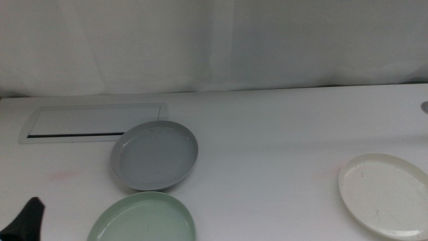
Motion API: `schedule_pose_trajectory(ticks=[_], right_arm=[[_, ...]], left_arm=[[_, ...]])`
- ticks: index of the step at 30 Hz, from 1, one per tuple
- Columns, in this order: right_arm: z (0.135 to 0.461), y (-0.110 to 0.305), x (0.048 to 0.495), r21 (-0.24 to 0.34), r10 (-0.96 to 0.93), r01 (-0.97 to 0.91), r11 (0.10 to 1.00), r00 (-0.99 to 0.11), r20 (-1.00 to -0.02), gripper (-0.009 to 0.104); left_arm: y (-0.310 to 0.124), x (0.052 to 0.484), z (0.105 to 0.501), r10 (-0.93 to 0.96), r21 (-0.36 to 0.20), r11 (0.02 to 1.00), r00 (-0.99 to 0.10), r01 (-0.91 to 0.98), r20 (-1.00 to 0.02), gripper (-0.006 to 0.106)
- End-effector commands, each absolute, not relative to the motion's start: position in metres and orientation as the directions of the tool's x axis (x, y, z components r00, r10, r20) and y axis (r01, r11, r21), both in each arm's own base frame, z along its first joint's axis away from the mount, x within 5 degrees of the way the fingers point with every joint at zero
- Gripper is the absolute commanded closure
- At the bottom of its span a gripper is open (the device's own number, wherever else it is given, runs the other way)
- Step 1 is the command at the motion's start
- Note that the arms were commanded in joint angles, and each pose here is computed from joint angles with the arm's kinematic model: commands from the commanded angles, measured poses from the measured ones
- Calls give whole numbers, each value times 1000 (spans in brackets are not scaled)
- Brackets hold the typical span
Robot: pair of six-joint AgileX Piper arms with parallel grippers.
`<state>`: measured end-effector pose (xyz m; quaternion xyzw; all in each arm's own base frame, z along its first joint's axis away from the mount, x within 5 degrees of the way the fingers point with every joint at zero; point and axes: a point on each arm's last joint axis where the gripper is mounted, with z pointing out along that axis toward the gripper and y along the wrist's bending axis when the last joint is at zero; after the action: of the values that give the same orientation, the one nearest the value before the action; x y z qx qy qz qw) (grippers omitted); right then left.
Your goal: Stack the three bowls on top of each other.
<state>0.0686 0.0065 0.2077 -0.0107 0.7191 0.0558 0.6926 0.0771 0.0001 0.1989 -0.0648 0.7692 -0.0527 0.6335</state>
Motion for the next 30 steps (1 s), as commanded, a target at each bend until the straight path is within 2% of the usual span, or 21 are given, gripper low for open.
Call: schedule_pose_trajectory(ticks=[1,11,15,20,21,25,27,30], right_arm=[[196,6,68,92,87,-84,992,-63,-994,-8],[196,6,68,91,86,-84,992,-59,-995,-8],[196,6,68,91,86,-84,992,-59,-995,-8],[197,6,68,91,87,-85,992,-52,-995,-8],[197,6,68,91,87,-85,992,-52,-995,-8],[197,6,68,91,87,-85,992,-52,-995,-8],[197,6,68,91,87,-85,992,-52,-995,-8],[197,6,68,91,87,-85,992,-52,-995,-8]], left_arm=[[0,77,203,-245,-241,970,-159,-42,-956,8],[0,78,204,-296,-292,955,-149,-47,-944,9],[0,78,221,-301,-296,954,-147,-52,-942,9],[3,74,273,-297,-264,954,-351,-140,-888,9],[4,73,292,-285,-234,958,-440,-167,-852,9],[4,79,317,-240,-153,969,-620,-192,-747,9],[2,87,325,-236,-154,972,-688,-180,-686,9],[-5,102,328,-226,-188,973,-754,-137,-617,9]])
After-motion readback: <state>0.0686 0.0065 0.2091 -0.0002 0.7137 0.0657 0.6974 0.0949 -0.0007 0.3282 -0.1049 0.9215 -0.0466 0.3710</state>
